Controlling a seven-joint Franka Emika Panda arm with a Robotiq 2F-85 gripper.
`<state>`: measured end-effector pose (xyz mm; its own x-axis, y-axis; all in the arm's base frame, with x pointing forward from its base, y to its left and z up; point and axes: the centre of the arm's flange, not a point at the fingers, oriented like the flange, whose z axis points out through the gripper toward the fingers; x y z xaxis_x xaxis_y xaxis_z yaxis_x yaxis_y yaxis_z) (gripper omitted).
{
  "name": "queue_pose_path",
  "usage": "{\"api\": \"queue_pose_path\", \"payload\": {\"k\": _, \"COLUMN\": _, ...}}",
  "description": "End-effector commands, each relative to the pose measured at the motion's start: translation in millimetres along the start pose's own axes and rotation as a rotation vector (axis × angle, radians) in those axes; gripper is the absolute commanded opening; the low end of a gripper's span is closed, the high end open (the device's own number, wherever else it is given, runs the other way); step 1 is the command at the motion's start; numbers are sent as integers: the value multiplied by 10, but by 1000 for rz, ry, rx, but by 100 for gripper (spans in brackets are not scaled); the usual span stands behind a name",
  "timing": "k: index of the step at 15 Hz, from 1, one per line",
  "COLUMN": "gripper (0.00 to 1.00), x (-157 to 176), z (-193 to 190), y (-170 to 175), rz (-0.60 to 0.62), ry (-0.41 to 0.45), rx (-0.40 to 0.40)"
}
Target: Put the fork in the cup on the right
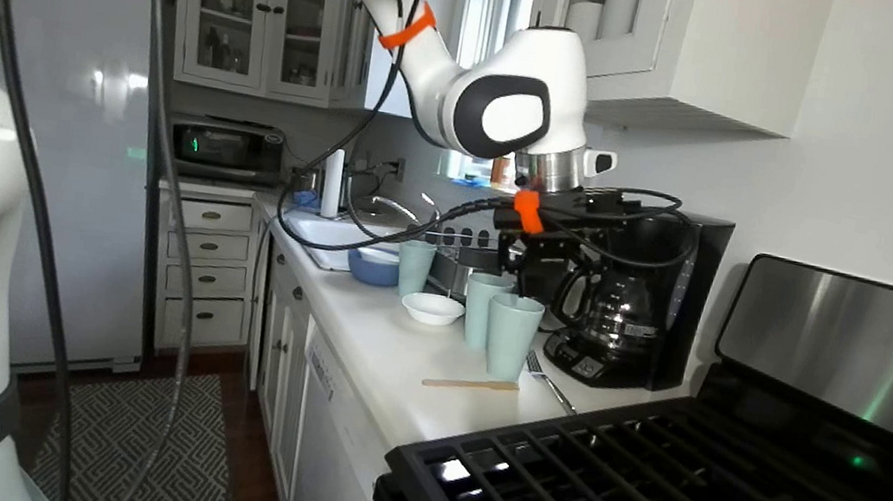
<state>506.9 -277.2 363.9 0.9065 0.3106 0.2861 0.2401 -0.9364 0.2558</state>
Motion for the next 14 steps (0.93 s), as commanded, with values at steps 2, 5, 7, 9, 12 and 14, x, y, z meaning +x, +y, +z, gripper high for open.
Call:
{"api": "queue_pose_path", "payload": {"k": 2, "gripper": 100, "x": 50, "z": 502, "y": 293, "rz": -224, "ry": -42, "rx": -5}}
{"api": "queue_pose_path", "payload": {"k": 5, "gripper": 100, "x": 54, "z": 851, "y": 352, "rz": -313, "ry": -33, "rx": 15}}
{"api": "queue_pose_path", "payload": {"k": 7, "gripper": 100, "x": -12, "z": 680, "y": 180, "rz": -273, "ry": -43, "rx": 21}}
{"api": "queue_pose_path", "payload": {"k": 9, "gripper": 100, "x": -6, "z": 841, "y": 209, "rz": -291, "ry": -34, "rx": 26}}
{"api": "queue_pose_path", "payload": {"k": 12, "gripper": 100, "x": 19, "z": 893, "y": 229, "rz": -296, "ry": -34, "rx": 24}}
{"api": "queue_pose_path", "payload": {"k": 14, "gripper": 100, "x": 137, "z": 1014, "y": 188, "rz": -369, "ry": -20, "rx": 38}}
